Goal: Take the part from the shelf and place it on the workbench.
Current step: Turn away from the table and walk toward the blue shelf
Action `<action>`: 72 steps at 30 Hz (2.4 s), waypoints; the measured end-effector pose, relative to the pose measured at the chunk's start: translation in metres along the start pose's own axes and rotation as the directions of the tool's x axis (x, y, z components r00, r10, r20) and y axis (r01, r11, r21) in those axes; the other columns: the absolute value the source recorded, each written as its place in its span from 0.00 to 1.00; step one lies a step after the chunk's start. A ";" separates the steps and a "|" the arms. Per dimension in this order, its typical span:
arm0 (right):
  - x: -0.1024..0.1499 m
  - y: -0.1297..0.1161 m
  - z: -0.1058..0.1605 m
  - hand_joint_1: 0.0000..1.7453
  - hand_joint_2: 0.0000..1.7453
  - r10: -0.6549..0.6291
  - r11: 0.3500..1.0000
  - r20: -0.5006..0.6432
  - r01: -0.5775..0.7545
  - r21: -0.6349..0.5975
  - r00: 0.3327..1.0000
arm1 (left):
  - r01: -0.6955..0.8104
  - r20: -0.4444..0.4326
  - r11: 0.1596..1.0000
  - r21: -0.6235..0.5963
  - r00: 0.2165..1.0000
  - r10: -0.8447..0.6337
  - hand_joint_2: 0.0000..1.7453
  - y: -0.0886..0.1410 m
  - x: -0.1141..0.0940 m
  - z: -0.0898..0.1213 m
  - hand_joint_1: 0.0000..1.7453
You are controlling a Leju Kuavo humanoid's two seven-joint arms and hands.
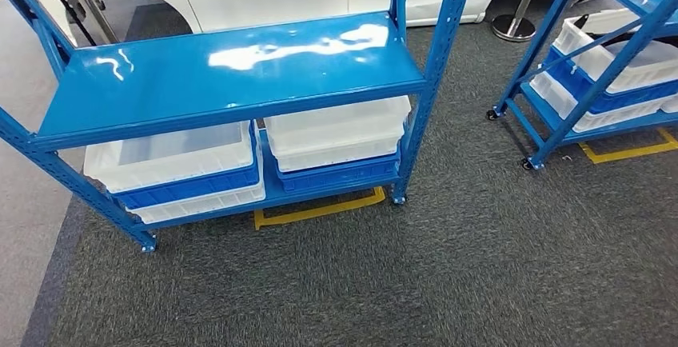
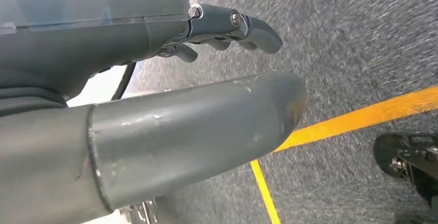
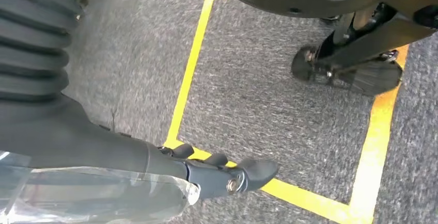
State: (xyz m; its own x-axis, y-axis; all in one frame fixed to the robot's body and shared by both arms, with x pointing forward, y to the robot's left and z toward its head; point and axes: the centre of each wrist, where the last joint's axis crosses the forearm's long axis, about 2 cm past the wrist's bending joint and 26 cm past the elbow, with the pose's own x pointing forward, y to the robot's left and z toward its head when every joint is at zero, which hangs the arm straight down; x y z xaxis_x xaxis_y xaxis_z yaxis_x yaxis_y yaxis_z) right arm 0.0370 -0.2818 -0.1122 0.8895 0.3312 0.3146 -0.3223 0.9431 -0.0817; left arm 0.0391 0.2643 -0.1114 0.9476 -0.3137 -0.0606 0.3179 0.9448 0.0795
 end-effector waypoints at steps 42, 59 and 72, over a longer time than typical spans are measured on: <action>0.002 0.000 0.000 0.00 0.00 -0.002 1.000 -0.006 0.003 0.024 1.000 | -0.004 -0.023 1.000 0.006 1.000 0.004 0.00 -0.001 -0.002 0.000 0.00; -0.001 0.001 0.000 0.00 0.00 -0.004 1.000 -0.012 0.005 0.030 1.000 | -0.008 -0.024 1.000 0.010 1.000 0.009 0.00 0.000 -0.001 0.000 0.00; -0.001 0.001 0.000 0.00 0.00 -0.001 1.000 -0.010 0.001 0.030 1.000 | -0.016 -0.024 1.000 0.012 1.000 0.016 0.00 0.000 0.000 0.000 0.00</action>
State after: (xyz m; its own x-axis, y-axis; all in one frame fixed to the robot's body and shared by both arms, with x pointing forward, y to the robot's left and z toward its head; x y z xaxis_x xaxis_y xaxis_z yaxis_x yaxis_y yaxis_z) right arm 0.0355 -0.2812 -0.1124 0.8932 0.3304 0.3051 -0.3307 0.9423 -0.0523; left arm 0.0390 0.2645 -0.1114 0.9515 -0.2962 -0.0836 0.3034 0.9483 0.0928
